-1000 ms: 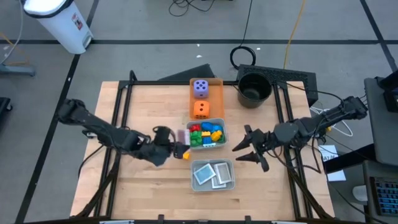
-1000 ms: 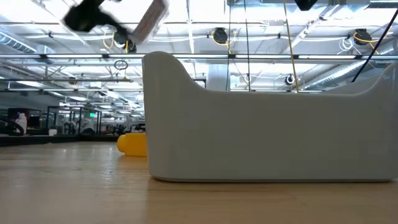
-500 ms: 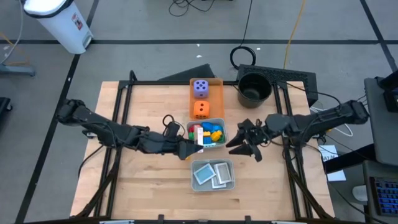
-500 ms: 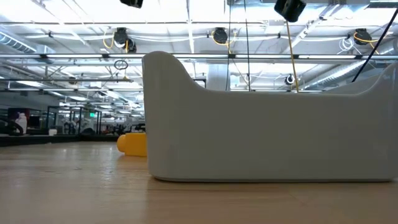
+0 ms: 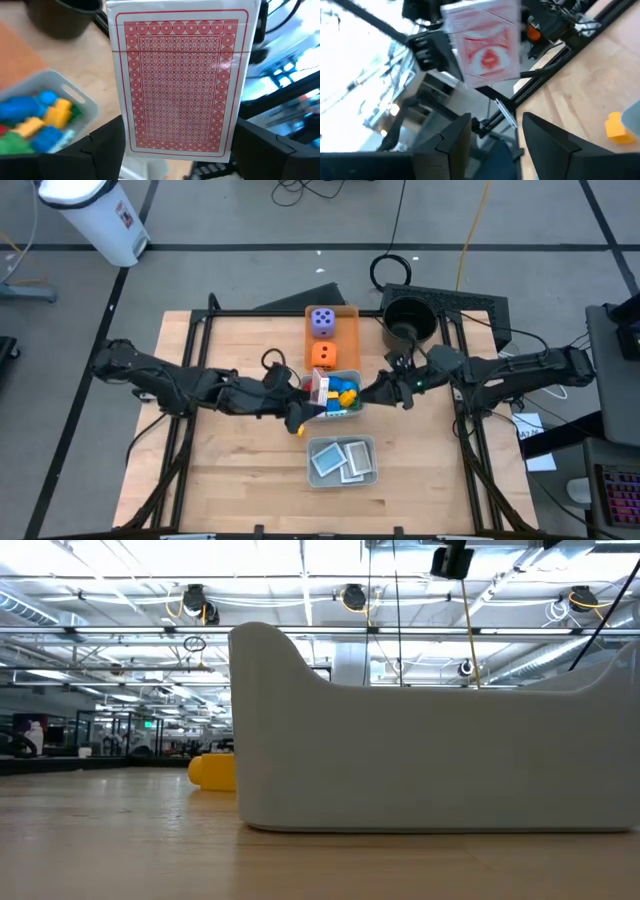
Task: Pick & Place Toys
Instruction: Put the red card pack into the bottom gray bin
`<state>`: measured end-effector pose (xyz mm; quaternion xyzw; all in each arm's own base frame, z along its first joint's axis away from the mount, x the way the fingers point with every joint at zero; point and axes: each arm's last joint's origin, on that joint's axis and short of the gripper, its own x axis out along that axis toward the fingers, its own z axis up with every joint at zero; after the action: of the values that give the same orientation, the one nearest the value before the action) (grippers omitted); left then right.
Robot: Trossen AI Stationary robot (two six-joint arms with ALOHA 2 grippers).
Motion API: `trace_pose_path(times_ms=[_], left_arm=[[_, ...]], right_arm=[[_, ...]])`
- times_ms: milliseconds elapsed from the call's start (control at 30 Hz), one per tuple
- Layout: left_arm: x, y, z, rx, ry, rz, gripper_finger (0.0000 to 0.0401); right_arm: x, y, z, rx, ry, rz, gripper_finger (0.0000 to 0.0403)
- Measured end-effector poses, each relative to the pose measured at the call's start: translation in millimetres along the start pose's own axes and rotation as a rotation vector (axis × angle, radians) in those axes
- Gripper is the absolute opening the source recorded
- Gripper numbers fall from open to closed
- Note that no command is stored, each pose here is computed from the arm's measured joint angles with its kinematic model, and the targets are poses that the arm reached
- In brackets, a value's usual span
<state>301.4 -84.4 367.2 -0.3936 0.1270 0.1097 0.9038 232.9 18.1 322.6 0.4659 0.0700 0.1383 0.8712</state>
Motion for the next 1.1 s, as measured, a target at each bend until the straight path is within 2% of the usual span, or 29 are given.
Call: trace_pose_path(times_ms=[200, 300, 433, 600, 967, 1100], left_arm=[[6, -13, 22, 0.148, 0.157, 0.128, 0.0298], [17, -17, 26, 0.211, 0.268, 0.189, 0.0298], [33, -17, 24, 0.29, 0.422, 0.283, 0.0298], [46, -16, 23, 0.358, 0.565, 0.366, 0.0298], [56, -13, 19, 0.421, 0.708, 0.475, 0.0298], [55, -12, 18, 0.427, 0.725, 0.488, 0.0298]], right_arm=[[13, -11, 2, 0.121, 0.013, 0.007, 0.0171], [21, -16, 2, 0.128, 0.006, 0.028, 0.0171], [30, -21, 1, 0.129, 0.008, 0.051, 0.0171], [36, -30, -2, 0.21, 0.021, 0.019, 0.0171], [47, -46, -6, 0.279, -0.005, -0.054, 0.0171], [53, -49, -7, 0.304, -0.016, -0.032, 0.0171]])
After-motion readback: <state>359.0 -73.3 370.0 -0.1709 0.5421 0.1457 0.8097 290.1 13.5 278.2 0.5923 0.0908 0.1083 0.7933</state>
